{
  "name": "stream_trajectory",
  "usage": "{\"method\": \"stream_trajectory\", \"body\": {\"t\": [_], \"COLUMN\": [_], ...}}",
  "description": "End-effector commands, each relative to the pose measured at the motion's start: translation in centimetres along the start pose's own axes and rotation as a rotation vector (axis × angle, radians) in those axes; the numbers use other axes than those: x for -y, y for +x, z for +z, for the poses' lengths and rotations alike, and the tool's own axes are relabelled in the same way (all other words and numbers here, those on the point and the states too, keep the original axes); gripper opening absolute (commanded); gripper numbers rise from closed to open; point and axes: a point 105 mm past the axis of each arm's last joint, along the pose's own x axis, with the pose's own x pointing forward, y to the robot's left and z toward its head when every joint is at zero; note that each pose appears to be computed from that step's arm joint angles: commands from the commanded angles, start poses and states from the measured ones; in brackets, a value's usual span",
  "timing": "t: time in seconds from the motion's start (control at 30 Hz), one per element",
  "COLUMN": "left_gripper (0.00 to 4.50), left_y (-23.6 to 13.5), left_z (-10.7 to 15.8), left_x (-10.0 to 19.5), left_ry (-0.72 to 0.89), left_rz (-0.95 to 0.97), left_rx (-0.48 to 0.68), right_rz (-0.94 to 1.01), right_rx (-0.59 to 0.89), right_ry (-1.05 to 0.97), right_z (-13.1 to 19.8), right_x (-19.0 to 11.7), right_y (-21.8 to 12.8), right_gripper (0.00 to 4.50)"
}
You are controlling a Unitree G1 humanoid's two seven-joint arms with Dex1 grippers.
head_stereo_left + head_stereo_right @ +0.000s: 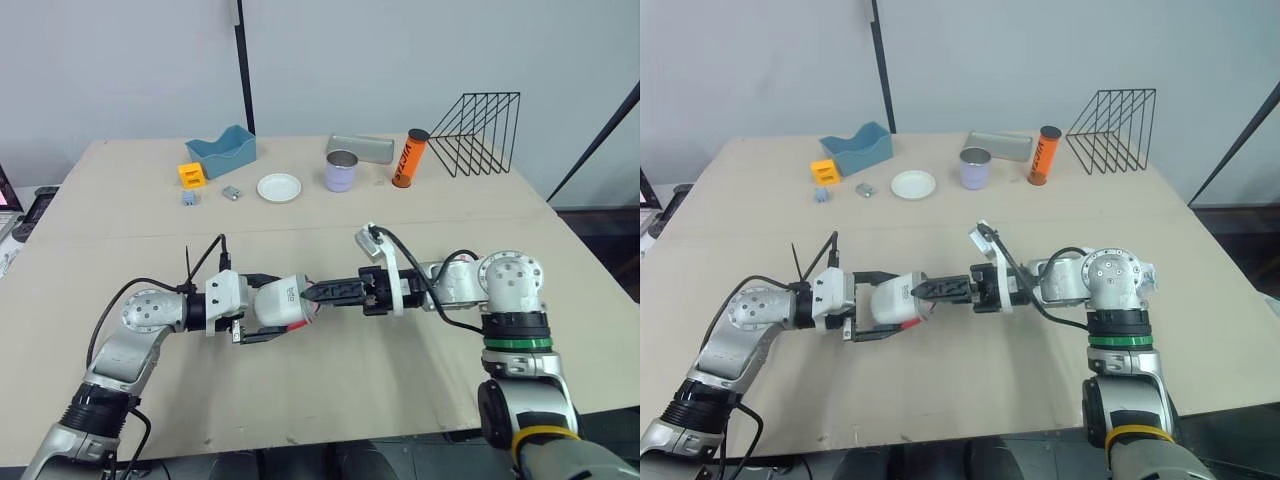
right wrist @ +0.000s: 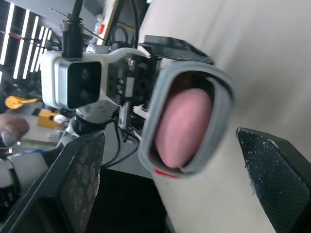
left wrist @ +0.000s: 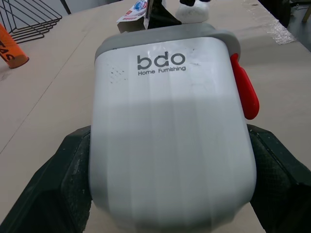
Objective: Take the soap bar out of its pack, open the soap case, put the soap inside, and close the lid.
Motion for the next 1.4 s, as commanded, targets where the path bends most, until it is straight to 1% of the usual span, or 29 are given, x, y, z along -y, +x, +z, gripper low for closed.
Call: {"method": "stream_trajectory", "body": {"t": [0.03, 0.27, 0.53, 0.97, 1.0, 1.1, 1.13, 1.17, 1.2, 1.23, 1.4], "left_gripper": [3.53, 3.53, 3.53, 3.53, 3.53, 3.53, 3.53, 3.53, 3.53, 3.53, 3.53], "left_y": [-0.3, -0.1, 0.5, 0.6, 0.6, 0.6, 0.6, 0.6, 0.6, 0.6, 0.6], "left_z": [1.1, 1.1, 1.3, 1.4, 1.4, 1.5, 1.5, 1.5, 1.5, 1.5, 1.3], "left_x": [-0.3, -0.3, -0.1, -0.3, -0.2, -0.2, -0.3, -0.2, -0.2, -0.2, -0.3], "left_ry": [0.053, 0.053, 0.059, 0.062, 0.063, 0.063, 0.063, 0.064, 0.064, 0.065, 0.064], "left_rz": [-0.004, -0.013, -0.023, -0.014, -0.014, -0.012, -0.012, -0.012, -0.011, -0.010, -0.013], "left_rx": [0.020, 0.021, 0.029, 0.030, 0.030, 0.030, 0.029, 0.029, 0.028, 0.027, 0.016], "right_rz": [-0.022, -0.004, -0.028, -0.042, -0.043, -0.050, -0.051, -0.052, -0.051, -0.048, -0.042], "right_rx": [0.004, 0.031, 0.048, 0.015, 0.018, 0.020, 0.020, 0.020, 0.020, 0.019, 0.015], "right_ry": [0.040, 0.065, 0.109, 0.111, 0.112, 0.115, 0.117, 0.116, 0.115, 0.112, 0.103], "right_z": [-0.4, -0.2, -0.2, -0.8, -0.7, -0.7, -0.7, -0.7, -0.7, -0.7, -0.7], "right_x": [0.3, -0.7, -1.2, -1.0, -1.0, -0.9, -0.9, -0.9, -0.9, -1.0, -1.2], "right_y": [0.3, 0.9, 1.3, 2.0, 2.0, 2.1, 2.1, 2.1, 2.1, 2.1, 2.3], "right_gripper": [4.46, 4.46, 4.46, 4.46, 4.22, 3.23, 2.96, 2.37, 2.20, 2.14, 2.09]}}
